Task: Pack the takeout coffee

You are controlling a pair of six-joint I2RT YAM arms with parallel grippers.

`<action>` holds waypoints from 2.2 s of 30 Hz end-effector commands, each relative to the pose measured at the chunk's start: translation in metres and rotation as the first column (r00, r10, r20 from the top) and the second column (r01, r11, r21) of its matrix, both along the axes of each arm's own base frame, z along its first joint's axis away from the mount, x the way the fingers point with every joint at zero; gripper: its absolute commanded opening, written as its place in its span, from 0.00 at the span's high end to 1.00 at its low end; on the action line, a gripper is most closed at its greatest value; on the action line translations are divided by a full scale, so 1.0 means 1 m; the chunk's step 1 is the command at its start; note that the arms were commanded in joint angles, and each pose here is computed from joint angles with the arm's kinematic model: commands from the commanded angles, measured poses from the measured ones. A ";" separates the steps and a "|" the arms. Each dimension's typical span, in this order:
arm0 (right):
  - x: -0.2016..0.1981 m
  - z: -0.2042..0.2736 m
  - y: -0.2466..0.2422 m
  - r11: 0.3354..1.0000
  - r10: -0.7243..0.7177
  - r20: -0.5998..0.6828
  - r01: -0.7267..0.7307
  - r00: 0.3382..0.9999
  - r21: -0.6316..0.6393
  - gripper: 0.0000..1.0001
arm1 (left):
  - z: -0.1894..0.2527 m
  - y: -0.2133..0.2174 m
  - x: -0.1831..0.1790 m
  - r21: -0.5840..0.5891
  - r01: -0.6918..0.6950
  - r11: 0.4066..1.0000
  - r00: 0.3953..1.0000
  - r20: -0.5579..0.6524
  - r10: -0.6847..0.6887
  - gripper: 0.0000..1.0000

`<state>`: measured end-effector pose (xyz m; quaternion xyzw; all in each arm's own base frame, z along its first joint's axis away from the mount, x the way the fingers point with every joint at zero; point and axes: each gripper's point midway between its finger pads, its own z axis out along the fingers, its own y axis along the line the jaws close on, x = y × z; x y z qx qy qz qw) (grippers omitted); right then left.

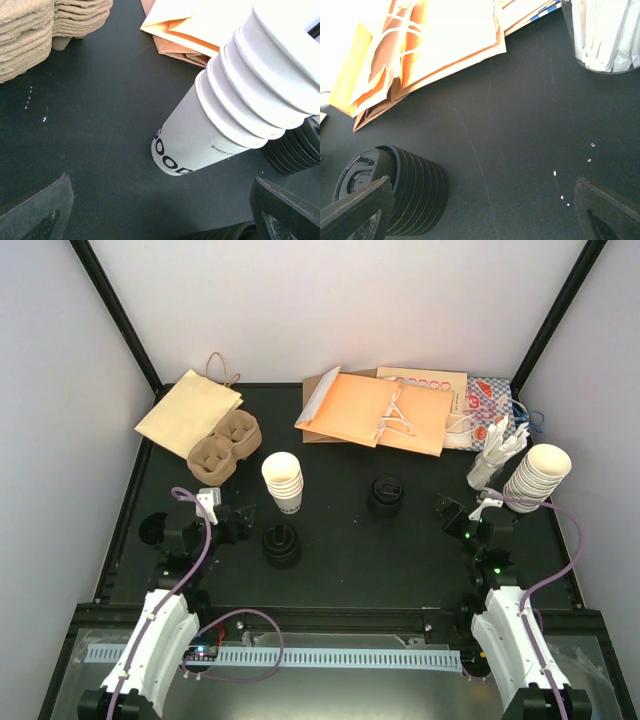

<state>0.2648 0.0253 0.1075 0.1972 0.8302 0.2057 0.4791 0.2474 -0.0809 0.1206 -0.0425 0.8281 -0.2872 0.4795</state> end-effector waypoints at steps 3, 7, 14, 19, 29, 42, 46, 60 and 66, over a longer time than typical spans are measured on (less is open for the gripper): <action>0.006 0.015 -0.008 0.999 -0.043 0.044 0.044 0.998 -0.014 0.00 | 0.010 0.006 0.004 0.019 -0.035 0.999 0.999 0.025 0.034 0.01; 0.005 0.019 -0.022 0.992 -0.107 0.014 0.107 0.994 -0.062 0.00 | 0.017 0.022 0.005 0.028 -0.136 0.990 0.991 -0.007 0.136 0.01; 0.000 0.030 -0.025 0.989 -0.141 -0.043 0.139 0.989 -0.041 0.00 | 0.046 0.018 0.000 -0.064 -0.149 0.987 0.989 -0.008 0.149 0.01; 0.002 0.034 -0.007 0.999 -0.033 -0.041 0.032 0.999 -0.025 0.00 | 0.073 0.007 -0.005 -0.110 -0.087 0.990 0.996 0.022 0.090 0.01; 0.020 0.030 0.039 0.979 0.196 -0.214 -0.202 0.957 -0.008 0.00 | 0.097 -0.016 -0.004 -0.145 0.050 0.988 0.999 -0.004 -0.051 0.01; 0.068 0.071 0.093 0.939 0.326 -0.192 -0.341 0.926 -0.045 0.00 | 0.132 -0.022 0.005 -0.075 0.124 0.989 0.992 0.006 -0.124 0.01; 0.093 0.080 0.106 0.933 0.349 -0.171 -0.358 0.921 -0.023 0.00 | 0.133 -0.024 0.008 -0.070 0.133 0.989 0.991 -0.009 -0.134 0.01; 0.200 0.072 0.152 0.915 0.403 -0.174 -0.394 0.898 0.088 0.10 | 0.122 -0.026 0.015 -0.022 0.173 0.985 0.983 -0.058 -0.174 0.01; 0.235 0.058 0.171 0.902 0.424 -0.177 -0.396 0.888 0.171 0.19 | 0.120 -0.024 0.016 0.003 0.172 0.985 0.984 -0.056 -0.172 0.01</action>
